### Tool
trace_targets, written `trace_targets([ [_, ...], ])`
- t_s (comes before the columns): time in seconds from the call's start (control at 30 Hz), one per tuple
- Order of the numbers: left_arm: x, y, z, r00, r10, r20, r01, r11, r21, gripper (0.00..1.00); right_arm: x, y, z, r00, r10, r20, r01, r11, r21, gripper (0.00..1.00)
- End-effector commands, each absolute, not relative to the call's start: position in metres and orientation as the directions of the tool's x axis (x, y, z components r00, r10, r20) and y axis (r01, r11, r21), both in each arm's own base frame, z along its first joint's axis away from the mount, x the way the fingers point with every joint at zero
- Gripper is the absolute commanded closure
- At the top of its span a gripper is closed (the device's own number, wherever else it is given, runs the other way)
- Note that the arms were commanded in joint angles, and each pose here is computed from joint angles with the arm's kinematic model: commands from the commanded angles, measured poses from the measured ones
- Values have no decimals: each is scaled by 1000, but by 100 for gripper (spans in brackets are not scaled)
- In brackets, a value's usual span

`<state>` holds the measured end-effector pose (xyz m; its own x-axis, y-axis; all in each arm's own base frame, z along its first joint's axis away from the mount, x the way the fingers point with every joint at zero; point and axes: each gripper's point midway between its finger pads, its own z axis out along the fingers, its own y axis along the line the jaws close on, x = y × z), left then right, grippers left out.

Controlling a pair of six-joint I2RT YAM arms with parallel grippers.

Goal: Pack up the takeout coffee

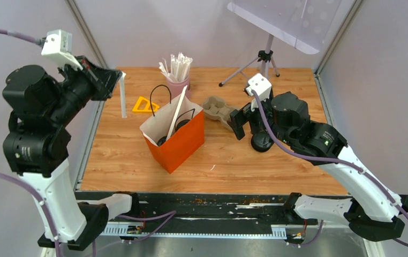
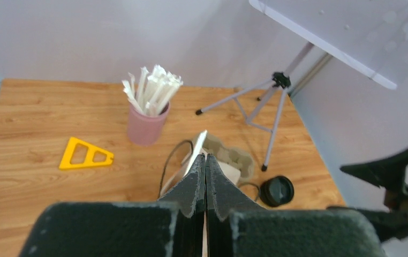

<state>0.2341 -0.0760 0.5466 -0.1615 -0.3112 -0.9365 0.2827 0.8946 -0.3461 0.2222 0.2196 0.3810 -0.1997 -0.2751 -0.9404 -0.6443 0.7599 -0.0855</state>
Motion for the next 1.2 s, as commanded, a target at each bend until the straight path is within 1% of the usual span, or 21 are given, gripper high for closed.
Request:
trace_targets([
  [0.0, 181, -96, 541, -229, -300, -926, 399, 839, -371, 100, 220, 212, 403, -178, -205, -963, -621, 782, -52, 0],
  [0.1, 164, -116, 549, -222, -327, -919, 521, 757, -395, 100, 216, 207, 404, -179, -204, -962, -620, 783, -51, 0],
  [0.2, 163, -124, 547, -225, -347, -911, 562, 718, -412, 100, 214, 202, 404, -179, -199, -964, -613, 788, -49, 0],
  [0.3, 178, -122, 528, -253, -334, -908, 532, 736, -419, 100, 211, 197, 405, -179, -183, -967, -605, 795, -38, 0],
  [0.47, 204, -124, 477, -367, -330, -870, 471, 740, -480, 100, 208, 192, 403, -179, -180, -967, -601, 798, -38, 0],
  [0.63, 219, -112, 441, -398, -273, -876, 400, 807, -434, 100, 206, 185, 401, -178, -185, -967, -588, 808, -46, 0],
  [0.73, 229, -113, 426, -432, -254, -865, 391, 812, -434, 100, 206, 183, 398, -176, -201, -964, -586, 808, -62, 0],
  [0.9, 235, -119, 439, -422, -291, -859, 407, 786, -466, 100, 208, 181, 392, -179, -219, -959, -577, 813, -78, 0],
  [1.0, 232, -117, 458, -388, -314, -866, 411, 783, -468, 100, 209, 182, 390, -177, -217, -960, -579, 812, -76, 0],
  [1.17, 220, -115, 479, -373, -310, -874, 413, 789, -456, 100, 211, 184, 389, -177, -230, -957, -579, 810, -88, 0],
])
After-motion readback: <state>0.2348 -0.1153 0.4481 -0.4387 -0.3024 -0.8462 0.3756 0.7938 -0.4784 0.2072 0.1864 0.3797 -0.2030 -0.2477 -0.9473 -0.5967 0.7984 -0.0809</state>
